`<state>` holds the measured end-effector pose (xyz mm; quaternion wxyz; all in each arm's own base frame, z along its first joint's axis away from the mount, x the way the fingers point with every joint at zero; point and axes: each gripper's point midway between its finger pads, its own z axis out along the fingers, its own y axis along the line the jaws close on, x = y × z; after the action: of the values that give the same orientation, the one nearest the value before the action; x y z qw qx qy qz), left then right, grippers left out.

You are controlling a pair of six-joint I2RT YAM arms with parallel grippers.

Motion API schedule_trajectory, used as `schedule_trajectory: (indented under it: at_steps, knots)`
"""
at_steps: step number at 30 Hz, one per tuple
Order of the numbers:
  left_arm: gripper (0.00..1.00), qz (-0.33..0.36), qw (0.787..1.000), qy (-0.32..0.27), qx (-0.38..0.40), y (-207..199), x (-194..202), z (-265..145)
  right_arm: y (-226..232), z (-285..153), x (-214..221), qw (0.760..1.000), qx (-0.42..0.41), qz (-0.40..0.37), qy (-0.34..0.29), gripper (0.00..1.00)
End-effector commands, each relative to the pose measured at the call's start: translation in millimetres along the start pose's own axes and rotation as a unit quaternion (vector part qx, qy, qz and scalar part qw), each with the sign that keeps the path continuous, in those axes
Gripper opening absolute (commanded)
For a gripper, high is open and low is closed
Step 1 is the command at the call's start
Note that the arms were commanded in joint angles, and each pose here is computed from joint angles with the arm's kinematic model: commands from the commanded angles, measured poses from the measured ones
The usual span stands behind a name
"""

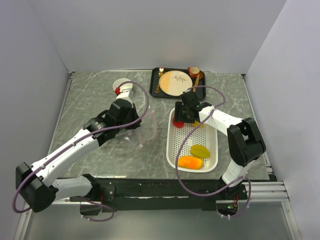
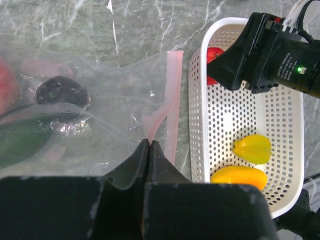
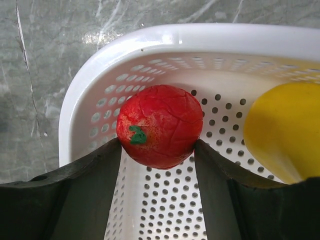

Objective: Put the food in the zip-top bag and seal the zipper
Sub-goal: Pick up the fake fruit from the bin.

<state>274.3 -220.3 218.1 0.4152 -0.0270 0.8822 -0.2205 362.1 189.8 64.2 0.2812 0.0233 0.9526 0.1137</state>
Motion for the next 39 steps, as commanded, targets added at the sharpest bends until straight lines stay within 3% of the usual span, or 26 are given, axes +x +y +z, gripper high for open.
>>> schedule_trajectory:
  at_steps: [1, 7, 14, 23, 32, 39]
  knots:
    - [0.01, -0.007, 1.000, -0.010, 0.008, -5, -5, -3, 7, 2, -22, 0.999, -0.011, -0.011, -0.028, 0.66]
    - [0.01, -0.005, 1.000, -0.007, 0.006, -4, -3, -1, 4, 5, -21, 1.000, -0.006, -0.013, -0.027, 0.75]
    - [0.01, -0.002, 1.000, -0.008, 0.001, -3, -5, 0, 3, 8, -19, 1.000, -0.005, -0.014, -0.025, 0.77]
    - [0.01, -0.005, 1.000, -0.008, -0.001, -1, -3, 0, 4, 2, -19, 0.999, -0.012, -0.017, -0.031, 0.54]
    - [0.01, -0.003, 1.000, -0.005, -0.001, -1, -2, 2, 2, -37, -21, 0.998, -0.025, -0.002, -0.065, 0.49]
    - [0.01, -0.002, 1.000, -0.004, -0.001, -3, -2, 7, 24, -76, -19, 0.990, -0.102, 0.035, -0.092, 0.45]
